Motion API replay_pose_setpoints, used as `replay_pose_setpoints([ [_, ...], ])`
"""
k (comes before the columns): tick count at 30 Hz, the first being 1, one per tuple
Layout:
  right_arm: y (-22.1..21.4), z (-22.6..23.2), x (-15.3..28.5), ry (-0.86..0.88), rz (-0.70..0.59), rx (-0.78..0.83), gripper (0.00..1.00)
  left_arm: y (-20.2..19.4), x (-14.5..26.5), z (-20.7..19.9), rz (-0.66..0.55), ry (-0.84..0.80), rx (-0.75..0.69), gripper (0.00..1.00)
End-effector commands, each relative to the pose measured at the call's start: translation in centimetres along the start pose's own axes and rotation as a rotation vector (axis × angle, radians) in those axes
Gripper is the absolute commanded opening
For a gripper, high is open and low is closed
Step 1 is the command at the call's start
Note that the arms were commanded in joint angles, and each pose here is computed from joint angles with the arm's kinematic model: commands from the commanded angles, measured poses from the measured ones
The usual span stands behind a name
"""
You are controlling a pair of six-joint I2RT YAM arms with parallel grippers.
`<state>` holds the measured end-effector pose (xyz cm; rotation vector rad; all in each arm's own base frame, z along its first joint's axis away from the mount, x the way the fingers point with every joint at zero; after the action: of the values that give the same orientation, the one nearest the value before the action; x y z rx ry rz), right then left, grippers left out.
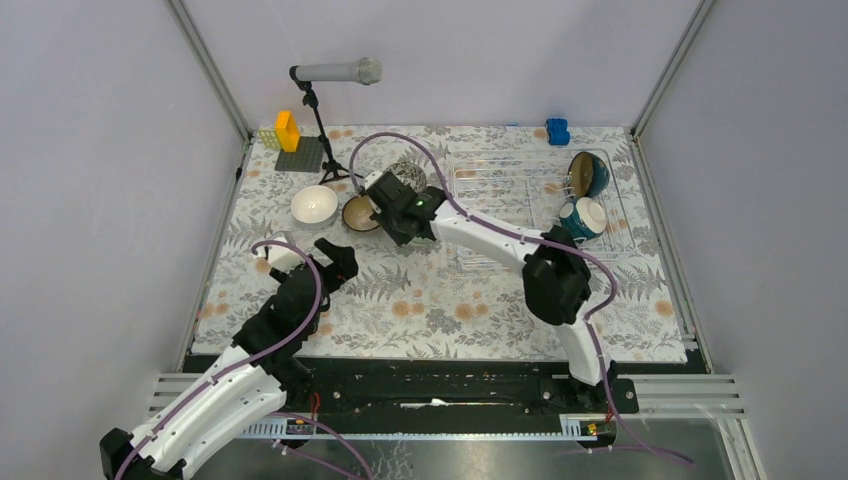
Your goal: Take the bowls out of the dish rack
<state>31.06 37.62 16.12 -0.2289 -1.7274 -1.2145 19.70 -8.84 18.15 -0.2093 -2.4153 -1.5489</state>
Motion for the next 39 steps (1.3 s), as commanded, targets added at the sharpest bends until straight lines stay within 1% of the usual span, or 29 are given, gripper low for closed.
replay_pose_setpoints([
  [1,2.2,-0.5,0.1,-0.129,-0.063,0.005,0.0,0.1,-0.3,0.2,-0.016,0.026,0.018,0.99],
  [10,1.4,-1.2,-2.9,-0.279,-0.023,0.092,0.0,-0.2,-0.5,0.3,-0.012,0.039,0.015,0.99],
  [13,1.2,-1.1,-3.5,-0.282,-0.012,0.108,0.08,-0.3,-0.6,0.6,-0.012,0.054,0.012,0.99],
  [16,1.4,-0.7,-3.9,-0.249,-0.018,0.105,0.17,-0.6,-0.7,0.9,-0.01,0.076,0.02,0.99],
  [20,1.6,0.0,-4.5,-0.211,-0.039,0.091,0.22,-0.6,-0.8,1.2,-0.016,0.095,0.023,0.99],
  [23,1.8,0.2,-4.7,-0.201,-0.051,0.08,0.3,-0.4,-0.7,1.4,-0.023,0.112,0.023,0.99],
  [25,2.0,0.2,-4.5,-0.197,-0.062,0.073,0.35,-0.3,-0.7,1.4,-0.026,0.119,0.023,0.99],
  [30,2.6,0.2,-3.3,-0.178,-0.104,0.054,0.44,-0.2,-0.7,1.3,-0.026,0.114,0.015,0.99],
  [36,3.0,-0.4,-1.0,-0.181,-0.167,0.032,0.46,-0.1,-0.7,1.0,-0.021,0.098,0.008,0.99],
  [39,3.1,-1.0,0.5,-0.197,-0.193,0.036,0.46,-0.2,-0.8,0.4,-0.008,0.054,-0.019,0.99],
])
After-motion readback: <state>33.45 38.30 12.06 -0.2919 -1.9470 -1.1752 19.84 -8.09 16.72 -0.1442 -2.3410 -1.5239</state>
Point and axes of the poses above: each gripper's point midway between its finger pads, its own x axis back along the fingers, its own z axis along the line the jaws close on, y = z × x, the point moved 5 cm from there along x, back along the fingers, and after that the axes turned 10 degrees about -x, right-handed, at the moved point
